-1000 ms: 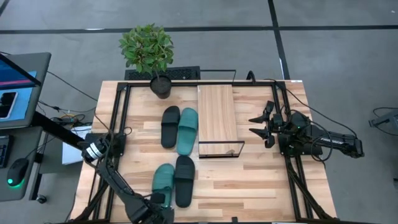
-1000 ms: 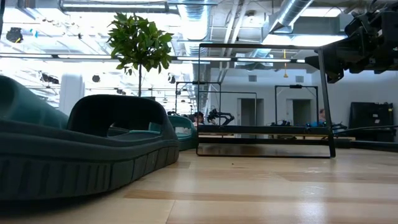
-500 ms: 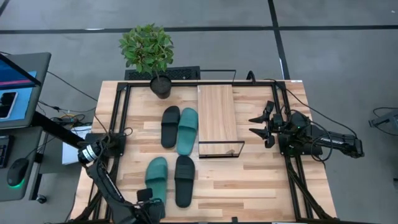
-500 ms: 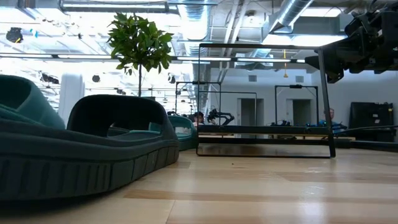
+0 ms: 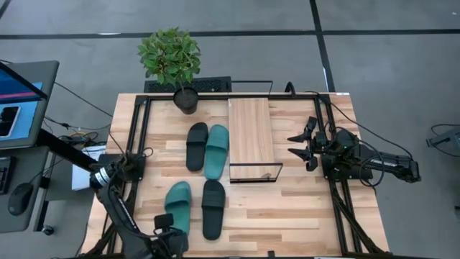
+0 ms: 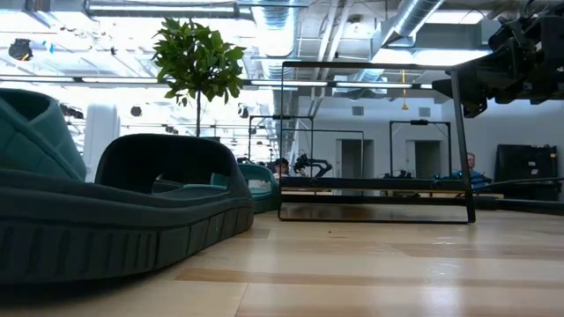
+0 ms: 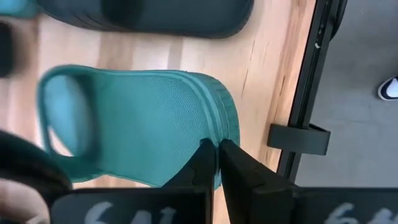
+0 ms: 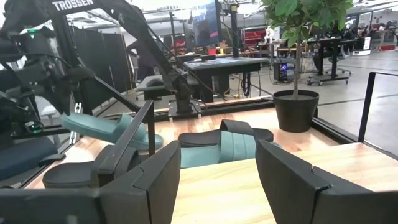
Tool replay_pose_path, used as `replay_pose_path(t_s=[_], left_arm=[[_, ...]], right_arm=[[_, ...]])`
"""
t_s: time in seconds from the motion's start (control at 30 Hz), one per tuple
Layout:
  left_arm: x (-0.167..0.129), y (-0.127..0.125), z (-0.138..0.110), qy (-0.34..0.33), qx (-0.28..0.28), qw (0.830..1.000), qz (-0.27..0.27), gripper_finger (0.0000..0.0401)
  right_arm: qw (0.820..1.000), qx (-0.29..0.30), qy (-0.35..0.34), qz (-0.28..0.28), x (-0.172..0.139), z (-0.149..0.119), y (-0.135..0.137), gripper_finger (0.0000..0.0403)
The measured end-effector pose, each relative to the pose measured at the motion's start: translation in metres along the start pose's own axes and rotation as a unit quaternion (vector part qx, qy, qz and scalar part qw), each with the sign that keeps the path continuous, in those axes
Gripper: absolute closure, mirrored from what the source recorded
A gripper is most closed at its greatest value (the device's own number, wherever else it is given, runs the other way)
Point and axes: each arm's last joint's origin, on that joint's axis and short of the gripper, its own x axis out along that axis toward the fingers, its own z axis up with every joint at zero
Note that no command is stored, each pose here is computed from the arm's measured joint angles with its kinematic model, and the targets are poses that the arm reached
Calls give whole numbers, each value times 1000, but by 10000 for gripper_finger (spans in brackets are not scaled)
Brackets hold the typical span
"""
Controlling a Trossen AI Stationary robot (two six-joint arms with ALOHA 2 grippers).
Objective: Pick and place slides into the shelf
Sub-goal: Put the bottom green slide on the shelf
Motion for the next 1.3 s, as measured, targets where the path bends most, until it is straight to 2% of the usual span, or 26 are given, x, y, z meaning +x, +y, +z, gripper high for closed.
replay_pose_path(t_s=[0.23,0.7,0.97,1.3], left_arm=[[-19,8,2,-12,2,999,34,401],[-29,-2,6,-28,12,999,11,401],[-45,-1,14,-87,18,996,5,401],[-60,4,25,-131,31,991,-1,401]], right_arm=[[1000,0,0,0,0,0,0,202],[1000,0,0,0,0,0,0,202],[1000,0,0,0,0,0,0,202],[1000,0,0,0,0,0,0,202]])
